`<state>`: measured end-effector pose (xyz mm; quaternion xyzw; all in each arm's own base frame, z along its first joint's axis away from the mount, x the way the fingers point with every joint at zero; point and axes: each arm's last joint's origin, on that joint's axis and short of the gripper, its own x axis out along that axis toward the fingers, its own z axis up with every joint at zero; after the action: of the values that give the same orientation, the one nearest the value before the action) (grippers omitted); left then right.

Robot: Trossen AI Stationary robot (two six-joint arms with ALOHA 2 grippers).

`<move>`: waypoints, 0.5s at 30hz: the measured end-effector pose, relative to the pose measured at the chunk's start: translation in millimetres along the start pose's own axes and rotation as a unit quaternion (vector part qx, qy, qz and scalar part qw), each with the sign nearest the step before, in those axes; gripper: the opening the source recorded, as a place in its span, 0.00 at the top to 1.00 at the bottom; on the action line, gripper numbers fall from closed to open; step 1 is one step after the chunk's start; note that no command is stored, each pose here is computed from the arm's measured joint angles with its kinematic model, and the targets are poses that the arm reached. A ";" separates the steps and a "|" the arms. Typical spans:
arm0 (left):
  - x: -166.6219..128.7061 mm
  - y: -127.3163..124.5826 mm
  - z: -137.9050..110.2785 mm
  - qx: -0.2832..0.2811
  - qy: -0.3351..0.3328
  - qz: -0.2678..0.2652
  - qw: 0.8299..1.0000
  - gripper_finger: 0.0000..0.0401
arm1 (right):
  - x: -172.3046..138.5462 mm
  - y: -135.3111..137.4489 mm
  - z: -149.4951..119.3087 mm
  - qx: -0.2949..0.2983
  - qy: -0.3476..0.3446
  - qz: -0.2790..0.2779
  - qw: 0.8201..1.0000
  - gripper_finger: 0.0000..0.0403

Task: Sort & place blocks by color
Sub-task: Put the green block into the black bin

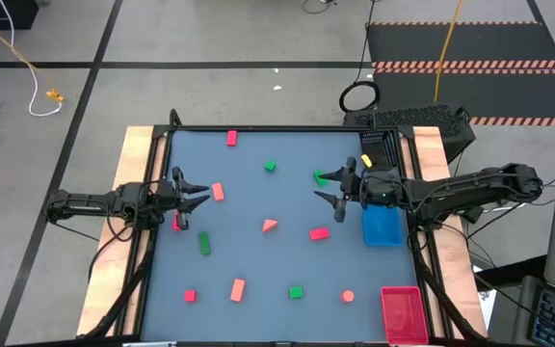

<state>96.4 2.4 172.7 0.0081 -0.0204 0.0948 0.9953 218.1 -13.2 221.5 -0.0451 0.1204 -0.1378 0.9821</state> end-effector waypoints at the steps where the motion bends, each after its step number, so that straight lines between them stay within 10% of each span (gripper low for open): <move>1: 0.0 0.0 -0.1 0.000 0.001 0.000 1.000 0.71 | 0.0 0.0 -0.2 0.000 0.001 0.000 1.000 0.44; 9: 0.0 0.0 -0.1 0.005 0.001 0.000 1.000 0.71 | 0.0 -0.1 1.2 -0.005 -0.006 -0.001 1.000 0.44; 15: 0.0 0.1 -0.2 0.136 0.001 0.002 0.991 0.71 | 0.0 -0.2 2.6 0.002 -0.013 -0.001 1.000 0.44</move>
<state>96.4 2.5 172.6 0.1431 -0.0062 0.0991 0.9847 218.7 -13.2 224.1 -0.0451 0.1069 -0.1383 0.9836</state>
